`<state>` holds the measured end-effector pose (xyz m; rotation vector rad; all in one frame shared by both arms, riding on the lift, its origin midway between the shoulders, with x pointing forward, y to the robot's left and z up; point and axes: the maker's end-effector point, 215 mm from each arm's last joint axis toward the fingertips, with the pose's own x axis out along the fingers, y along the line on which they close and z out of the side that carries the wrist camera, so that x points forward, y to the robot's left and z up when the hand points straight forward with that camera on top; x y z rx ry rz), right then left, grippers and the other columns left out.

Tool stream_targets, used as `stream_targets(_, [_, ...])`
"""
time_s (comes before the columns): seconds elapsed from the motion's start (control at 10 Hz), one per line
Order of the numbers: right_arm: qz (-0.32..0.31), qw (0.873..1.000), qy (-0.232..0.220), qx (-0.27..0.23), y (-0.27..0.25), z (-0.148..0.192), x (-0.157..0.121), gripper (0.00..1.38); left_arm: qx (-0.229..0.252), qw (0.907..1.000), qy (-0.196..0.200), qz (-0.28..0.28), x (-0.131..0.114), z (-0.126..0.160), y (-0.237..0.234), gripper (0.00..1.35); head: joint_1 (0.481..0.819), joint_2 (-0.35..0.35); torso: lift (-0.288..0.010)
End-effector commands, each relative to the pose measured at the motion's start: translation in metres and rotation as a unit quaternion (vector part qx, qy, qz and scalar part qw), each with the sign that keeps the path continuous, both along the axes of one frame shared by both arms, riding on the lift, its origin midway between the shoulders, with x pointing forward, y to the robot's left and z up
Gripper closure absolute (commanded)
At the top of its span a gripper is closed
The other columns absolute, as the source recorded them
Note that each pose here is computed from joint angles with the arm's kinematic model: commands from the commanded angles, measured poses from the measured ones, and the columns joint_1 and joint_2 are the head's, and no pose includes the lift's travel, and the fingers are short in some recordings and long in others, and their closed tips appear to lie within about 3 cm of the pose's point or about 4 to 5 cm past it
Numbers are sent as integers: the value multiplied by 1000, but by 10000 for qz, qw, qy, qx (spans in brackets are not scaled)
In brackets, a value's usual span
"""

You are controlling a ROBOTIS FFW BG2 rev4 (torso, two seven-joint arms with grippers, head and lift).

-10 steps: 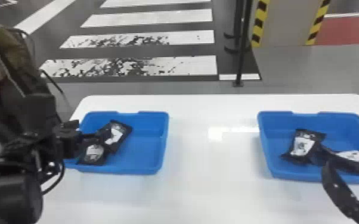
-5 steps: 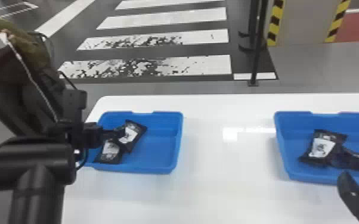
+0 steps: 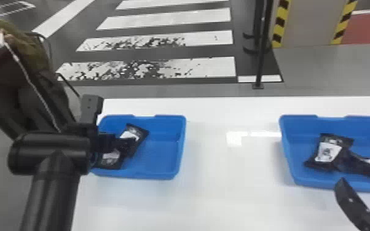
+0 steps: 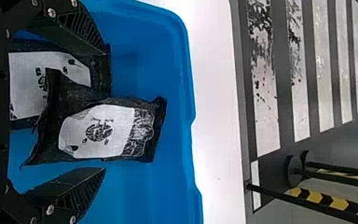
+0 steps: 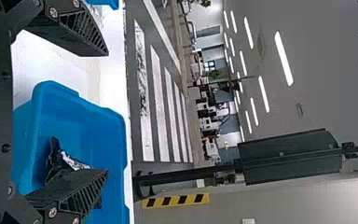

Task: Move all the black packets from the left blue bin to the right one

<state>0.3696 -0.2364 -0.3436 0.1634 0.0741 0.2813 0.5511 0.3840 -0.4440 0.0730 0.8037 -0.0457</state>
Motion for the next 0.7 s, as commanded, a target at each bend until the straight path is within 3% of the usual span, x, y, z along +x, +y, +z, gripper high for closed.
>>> stream_targets(0.0, [13, 10000, 46, 53, 2, -4, 1, 137, -32, 9999, 145, -53, 4, -10, -6, 154, 695, 178, -140])
stream_targets(0.2, [57, 9999, 50, 105, 5, -6, 4, 137, -111, 9997, 175, -142, 11, -16, -11, 259, 695, 173, -140])
stream_targets(0.4, [75, 9997, 125, 181, 7, -13, 3, 137, -280, 9989, 318, -204, 6, -28, -18, 806, 695, 165, -140])
stream_targets(0.6, [77, 9996, 159, 199, 7, -16, 4, 137, -104, 9986, 36, -512, 23, -11, -27, 846, 695, 160, -140])
